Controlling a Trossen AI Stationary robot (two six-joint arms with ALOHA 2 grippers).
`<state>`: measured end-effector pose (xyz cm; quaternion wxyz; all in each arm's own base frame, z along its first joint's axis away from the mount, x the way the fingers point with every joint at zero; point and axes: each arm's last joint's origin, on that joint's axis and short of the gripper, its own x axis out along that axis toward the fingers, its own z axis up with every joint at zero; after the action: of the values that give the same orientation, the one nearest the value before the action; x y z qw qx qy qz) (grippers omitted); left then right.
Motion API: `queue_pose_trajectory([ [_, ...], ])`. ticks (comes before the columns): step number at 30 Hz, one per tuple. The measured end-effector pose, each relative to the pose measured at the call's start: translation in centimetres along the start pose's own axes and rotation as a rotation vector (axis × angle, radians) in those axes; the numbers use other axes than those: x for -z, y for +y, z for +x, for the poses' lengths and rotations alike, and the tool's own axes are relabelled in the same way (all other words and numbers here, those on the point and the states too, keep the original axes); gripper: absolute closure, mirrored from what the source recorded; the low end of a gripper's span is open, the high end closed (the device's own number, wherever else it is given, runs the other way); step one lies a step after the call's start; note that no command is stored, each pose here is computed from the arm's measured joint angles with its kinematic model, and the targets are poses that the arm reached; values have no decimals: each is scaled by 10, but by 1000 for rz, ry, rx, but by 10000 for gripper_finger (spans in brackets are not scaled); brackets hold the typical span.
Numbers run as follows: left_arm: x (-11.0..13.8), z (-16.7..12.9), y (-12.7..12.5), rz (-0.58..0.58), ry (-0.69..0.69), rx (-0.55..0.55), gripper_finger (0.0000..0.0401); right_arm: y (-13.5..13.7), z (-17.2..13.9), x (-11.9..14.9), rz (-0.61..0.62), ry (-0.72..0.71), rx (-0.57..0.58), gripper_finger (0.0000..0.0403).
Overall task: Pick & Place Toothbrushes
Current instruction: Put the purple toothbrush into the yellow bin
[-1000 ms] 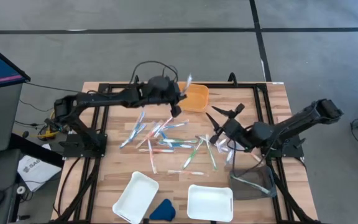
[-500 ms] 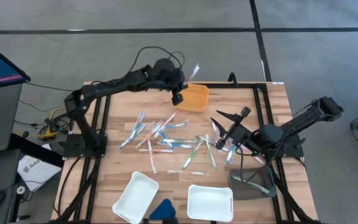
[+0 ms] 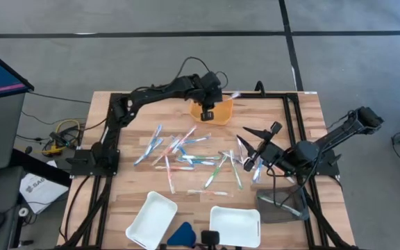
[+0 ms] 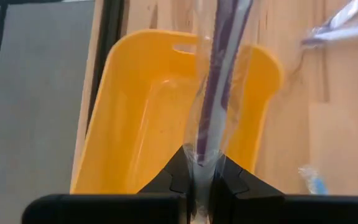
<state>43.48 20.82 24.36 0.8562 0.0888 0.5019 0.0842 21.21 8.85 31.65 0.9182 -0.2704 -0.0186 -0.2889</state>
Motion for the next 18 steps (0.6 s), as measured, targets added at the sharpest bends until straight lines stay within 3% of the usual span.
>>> queue_pose_trajectory([
  [9,18,19,8,49,137,-21,389,0,0,0,-3,1,-1,258],
  [18,31,18,22,-102,175,-1,389,0,0,0,-3,0,-1,258],
])
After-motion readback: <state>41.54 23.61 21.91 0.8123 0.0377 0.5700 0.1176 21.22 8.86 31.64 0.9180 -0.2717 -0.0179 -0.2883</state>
